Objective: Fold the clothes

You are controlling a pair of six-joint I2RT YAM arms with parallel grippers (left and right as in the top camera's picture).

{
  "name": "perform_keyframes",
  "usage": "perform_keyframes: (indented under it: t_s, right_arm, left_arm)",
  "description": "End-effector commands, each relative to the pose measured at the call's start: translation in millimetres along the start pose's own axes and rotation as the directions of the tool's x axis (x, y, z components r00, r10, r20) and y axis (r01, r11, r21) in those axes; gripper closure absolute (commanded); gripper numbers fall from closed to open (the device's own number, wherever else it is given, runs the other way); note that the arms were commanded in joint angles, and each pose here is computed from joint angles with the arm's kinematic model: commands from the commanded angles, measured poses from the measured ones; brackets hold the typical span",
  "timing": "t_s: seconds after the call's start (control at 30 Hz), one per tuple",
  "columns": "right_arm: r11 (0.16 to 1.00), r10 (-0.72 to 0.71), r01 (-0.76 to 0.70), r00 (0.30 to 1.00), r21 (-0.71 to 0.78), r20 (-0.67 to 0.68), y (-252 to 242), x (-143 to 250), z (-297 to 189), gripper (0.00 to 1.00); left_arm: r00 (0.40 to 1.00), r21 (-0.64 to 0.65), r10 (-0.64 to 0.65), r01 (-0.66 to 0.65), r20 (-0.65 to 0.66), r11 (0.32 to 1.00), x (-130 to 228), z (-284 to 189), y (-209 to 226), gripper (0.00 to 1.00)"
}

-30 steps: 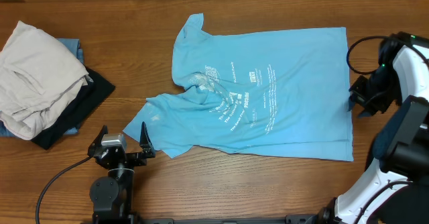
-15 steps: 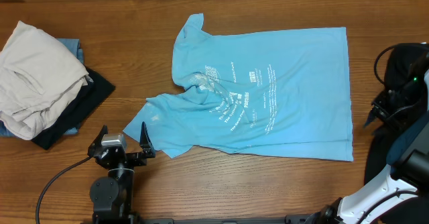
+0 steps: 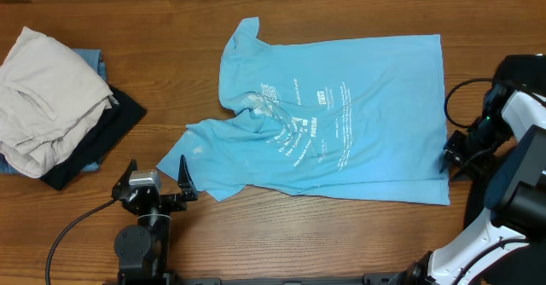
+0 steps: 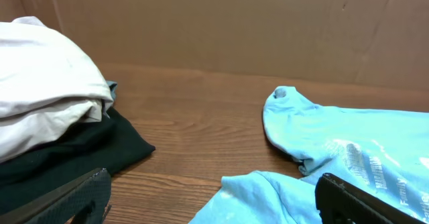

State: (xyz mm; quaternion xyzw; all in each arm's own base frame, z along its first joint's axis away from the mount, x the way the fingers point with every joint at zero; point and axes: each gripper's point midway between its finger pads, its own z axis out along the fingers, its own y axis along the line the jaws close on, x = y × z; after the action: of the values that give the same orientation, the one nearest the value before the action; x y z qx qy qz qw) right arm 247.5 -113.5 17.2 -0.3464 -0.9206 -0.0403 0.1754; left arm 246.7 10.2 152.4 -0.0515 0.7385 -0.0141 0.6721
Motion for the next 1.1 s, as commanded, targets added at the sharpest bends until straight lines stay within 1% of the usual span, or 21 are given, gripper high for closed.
perform_keyframes:
  t_s: [0.0,0.2,0.23,0.27,0.33,0.43,0.47,0.57,0.7,0.77,0.83,1.0,1.07]
  right_arm:
    - [1.0,0.011,-0.012,1.0,0.011,0.016,-4,2,-4,0.71]
    - [0.998,0.051,-0.051,0.998,0.024,-0.025,-8,13,7,0.71]
    - [0.998,0.059,-0.058,0.998,0.026,-0.033,-8,15,7,0.75]
    - [0.998,0.059,-0.058,0.997,0.028,-0.039,-9,17,7,0.85]
    - [0.998,0.062,-0.06,0.997,0.032,-0.05,-9,20,7,0.96]
    - [0.996,0.083,-0.079,0.992,0.049,-0.093,-12,31,6,0.96]
    - [0.99,0.126,-0.118,0.985,0.075,-0.119,-16,39,5,0.96]
    - [0.976,0.198,-0.173,0.958,0.133,-0.206,-23,63,-1,0.96]
    - [0.967,0.228,-0.18,0.929,0.182,-0.293,-29,87,-8,0.96]
    - [0.946,0.286,-0.222,0.913,0.235,-0.289,-35,92,-11,0.96]
    - [0.909,0.359,-0.275,0.899,0.314,-0.251,-46,93,-13,0.96]
    - [0.905,0.366,-0.281,0.898,0.32,-0.246,-47,93,-13,0.95]
    - [0.905,0.365,-0.282,0.9,0.319,-0.239,-47,91,-12,0.91]
  left_arm:
    - [1.0,-0.004,0.027,-0.027,0.003,1.0,0,0,0,0.0]
    - [1.0,-0.004,0.027,-0.027,0.003,1.0,0,0,0,0.0]
    - [1.0,-0.004,0.027,-0.027,0.003,1.0,0,0,0,0.0]
    - [1.0,-0.004,0.027,-0.027,0.003,1.0,0,0,0,0.0]
    - [1.0,-0.004,0.027,-0.027,0.003,1.0,0,0,0,0.0]
    - [1.0,-0.004,0.027,-0.027,0.003,1.0,0,0,0,0.0]
    - [1.0,-0.004,0.027,-0.027,0.003,1.0,0,0,0,0.0]
    - [1.0,-0.004,0.027,-0.027,0.003,1.0,0,0,0,0.0]
    - [1.0,-0.004,0.027,-0.027,0.003,1.0,0,0,0,0.0]
    - [1.0,-0.004,0.027,-0.027,0.003,1.0,0,0,0,0.0]
    - [1.0,-0.004,0.027,-0.027,0.003,1.0,0,0,0,0.0]
    - [1.0,-0.004,0.027,-0.027,0.003,1.0,0,0,0,0.0]
    - [1.0,-0.004,0.027,-0.027,0.003,1.0,0,0,0,0.0]
